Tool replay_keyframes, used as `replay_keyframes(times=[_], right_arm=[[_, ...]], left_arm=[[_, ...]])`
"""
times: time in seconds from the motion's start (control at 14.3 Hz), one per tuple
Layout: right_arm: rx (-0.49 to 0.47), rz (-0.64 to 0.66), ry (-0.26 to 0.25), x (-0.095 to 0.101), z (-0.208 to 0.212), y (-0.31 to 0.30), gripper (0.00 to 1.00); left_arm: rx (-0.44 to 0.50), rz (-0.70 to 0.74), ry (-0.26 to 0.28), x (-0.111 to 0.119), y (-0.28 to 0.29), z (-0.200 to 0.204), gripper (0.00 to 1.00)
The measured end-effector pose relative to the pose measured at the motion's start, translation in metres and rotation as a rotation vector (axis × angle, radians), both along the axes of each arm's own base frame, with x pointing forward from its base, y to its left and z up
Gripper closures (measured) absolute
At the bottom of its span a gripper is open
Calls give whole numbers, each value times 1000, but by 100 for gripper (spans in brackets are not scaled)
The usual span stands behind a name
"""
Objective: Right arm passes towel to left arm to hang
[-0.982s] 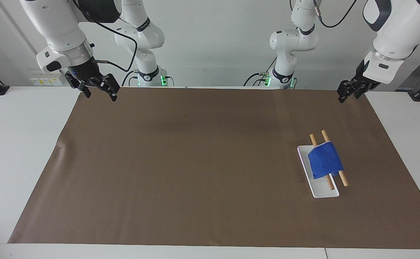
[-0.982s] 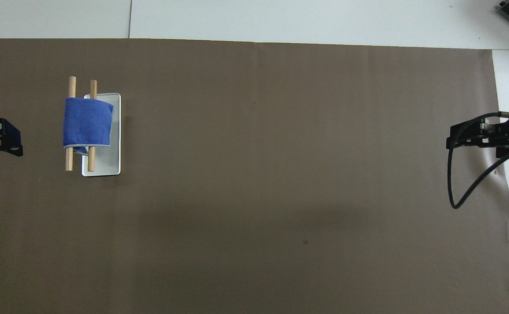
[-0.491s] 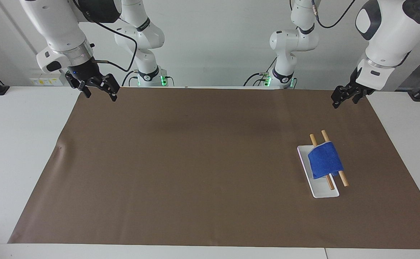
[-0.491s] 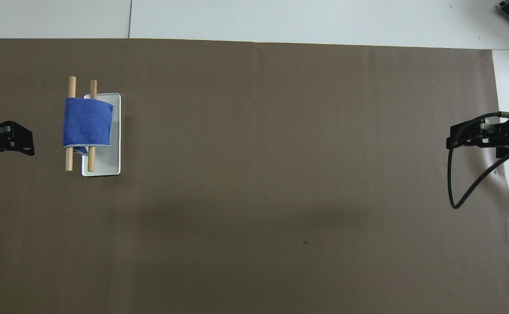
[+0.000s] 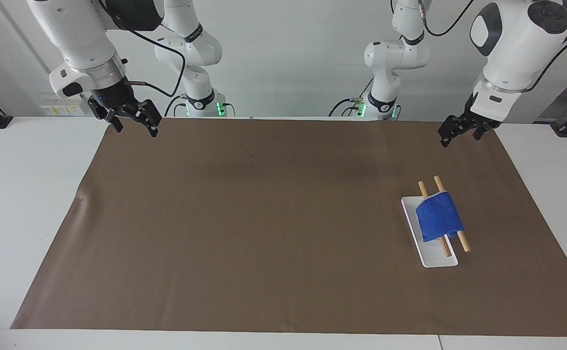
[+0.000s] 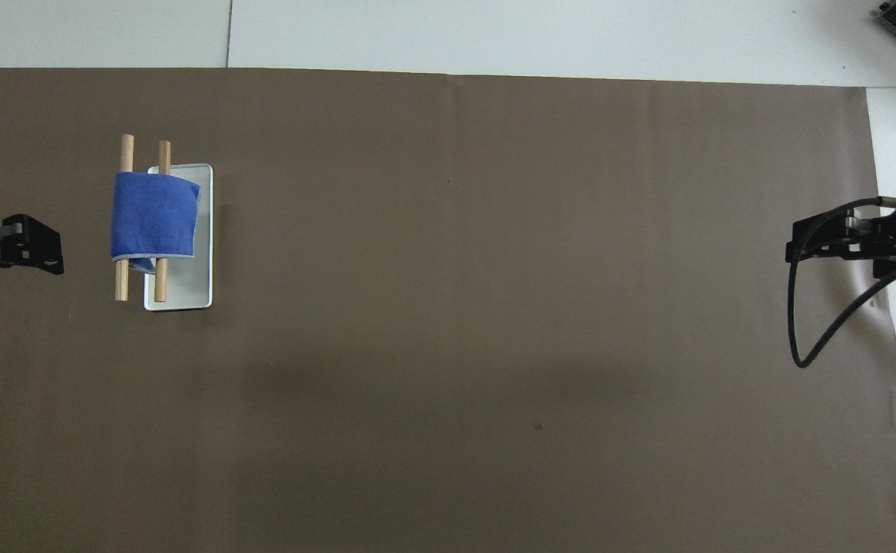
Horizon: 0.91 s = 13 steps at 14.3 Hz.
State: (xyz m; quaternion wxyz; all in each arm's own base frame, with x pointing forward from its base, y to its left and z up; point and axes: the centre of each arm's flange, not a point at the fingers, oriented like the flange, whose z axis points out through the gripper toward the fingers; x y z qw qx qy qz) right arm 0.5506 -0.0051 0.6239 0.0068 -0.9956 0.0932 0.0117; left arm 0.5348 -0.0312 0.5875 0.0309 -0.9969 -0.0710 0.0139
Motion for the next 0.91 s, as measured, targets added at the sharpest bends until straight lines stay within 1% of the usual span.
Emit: replay_keyframes(times=[0.49,0.7,0.91], right_arm=[[-7,-3,-16,-1,5,-3,0],[-10,-4,-17,-1,6,-3,0],[-24,-4,-17,-1,6,-5,0]], left_arm=[[-15,-6,-28,0,-5,7,0],[-18,-12,-53,1,-8,11,0],[-18,-13,-57,1,-8,12,0]])
